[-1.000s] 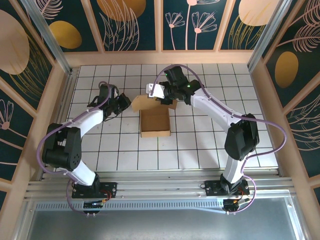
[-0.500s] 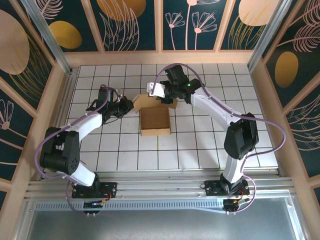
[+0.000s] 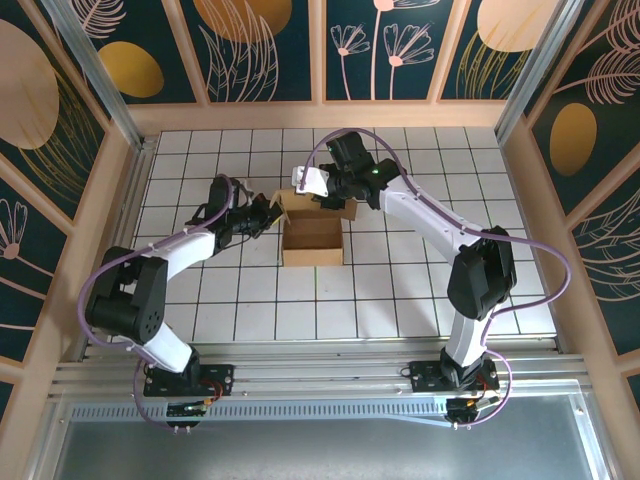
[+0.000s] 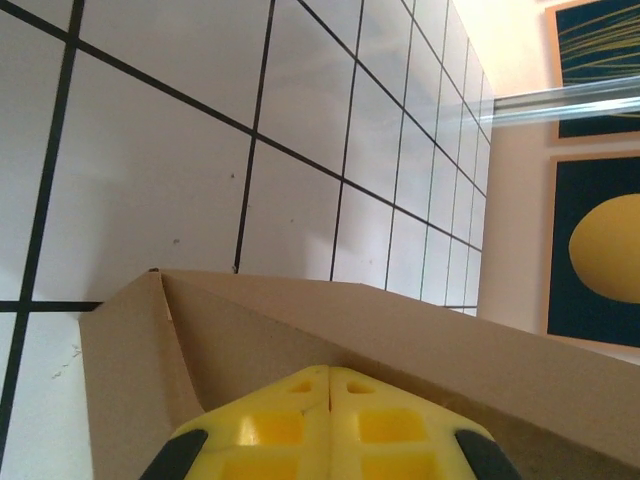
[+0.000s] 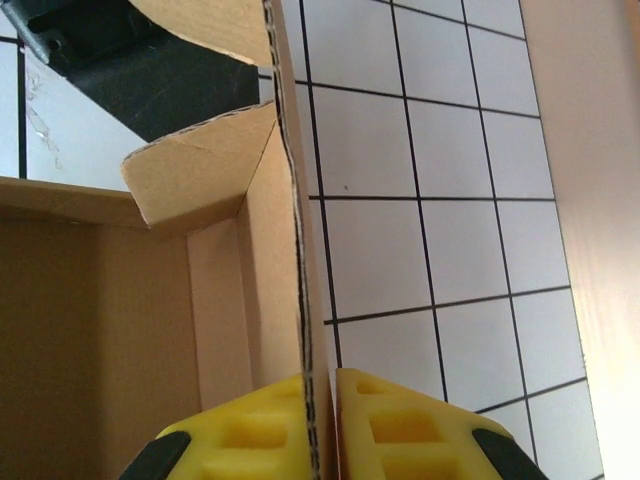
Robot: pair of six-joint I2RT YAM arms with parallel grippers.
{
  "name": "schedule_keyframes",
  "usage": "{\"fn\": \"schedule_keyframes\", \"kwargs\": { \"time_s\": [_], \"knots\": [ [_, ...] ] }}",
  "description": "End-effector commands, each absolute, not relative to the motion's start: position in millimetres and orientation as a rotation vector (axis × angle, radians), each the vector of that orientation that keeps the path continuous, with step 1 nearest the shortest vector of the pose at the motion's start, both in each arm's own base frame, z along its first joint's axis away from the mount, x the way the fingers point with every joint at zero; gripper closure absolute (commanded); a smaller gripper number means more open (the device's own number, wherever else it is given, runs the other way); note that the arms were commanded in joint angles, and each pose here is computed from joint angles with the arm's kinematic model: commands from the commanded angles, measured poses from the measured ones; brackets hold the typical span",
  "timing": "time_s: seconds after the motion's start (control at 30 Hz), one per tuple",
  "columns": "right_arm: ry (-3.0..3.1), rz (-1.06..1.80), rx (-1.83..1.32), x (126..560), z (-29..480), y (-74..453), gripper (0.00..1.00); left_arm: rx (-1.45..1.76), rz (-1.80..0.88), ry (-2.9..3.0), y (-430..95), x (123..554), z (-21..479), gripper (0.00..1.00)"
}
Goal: Fold the paper box
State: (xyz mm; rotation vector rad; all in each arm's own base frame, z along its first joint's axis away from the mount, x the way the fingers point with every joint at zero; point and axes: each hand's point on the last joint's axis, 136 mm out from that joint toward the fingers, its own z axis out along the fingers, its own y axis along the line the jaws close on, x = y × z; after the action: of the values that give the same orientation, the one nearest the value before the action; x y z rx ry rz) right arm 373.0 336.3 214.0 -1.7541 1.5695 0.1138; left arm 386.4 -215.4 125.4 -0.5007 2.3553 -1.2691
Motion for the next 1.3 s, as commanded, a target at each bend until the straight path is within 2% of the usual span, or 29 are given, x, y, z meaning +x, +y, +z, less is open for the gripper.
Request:
{"fn": "schedule_keyframes", "kwargs": {
  "time_s": [0.0,0.27,0.4,0.63,0.83,1.1,1.27],
  "knots": [
    [1.555,0.212,-1.771,350,211,355,0.87,-0.488,-1.315,2.430,-232,363,110,1.00],
    [1.495,0.128,-1.711,333,214,349,0.86,-0.476,-1.245,2.455,-218,339,91,0.98],
    [1.387,-0.010,-1.679,331,222,345,0.85,-0.402,-1.220,2.398,-217,346,115,0.89],
    [1.267,-0.164,-1.646,326,229,336,0.86,-0.317,-1.012,2.271,-194,359,163,0.85],
    [1.184,-0.255,-1.611,315,228,331,0.85,-0.306,-0.820,2.205,-164,352,183,0.83],
    [1.084,-0.346,-1.636,304,222,329,0.86,-0.376,-0.728,2.285,-149,339,145,0.89],
    [1.028,-0.475,-1.642,309,225,329,0.85,-0.478,-0.680,2.385,-142,338,117,0.88]
  ]
}}
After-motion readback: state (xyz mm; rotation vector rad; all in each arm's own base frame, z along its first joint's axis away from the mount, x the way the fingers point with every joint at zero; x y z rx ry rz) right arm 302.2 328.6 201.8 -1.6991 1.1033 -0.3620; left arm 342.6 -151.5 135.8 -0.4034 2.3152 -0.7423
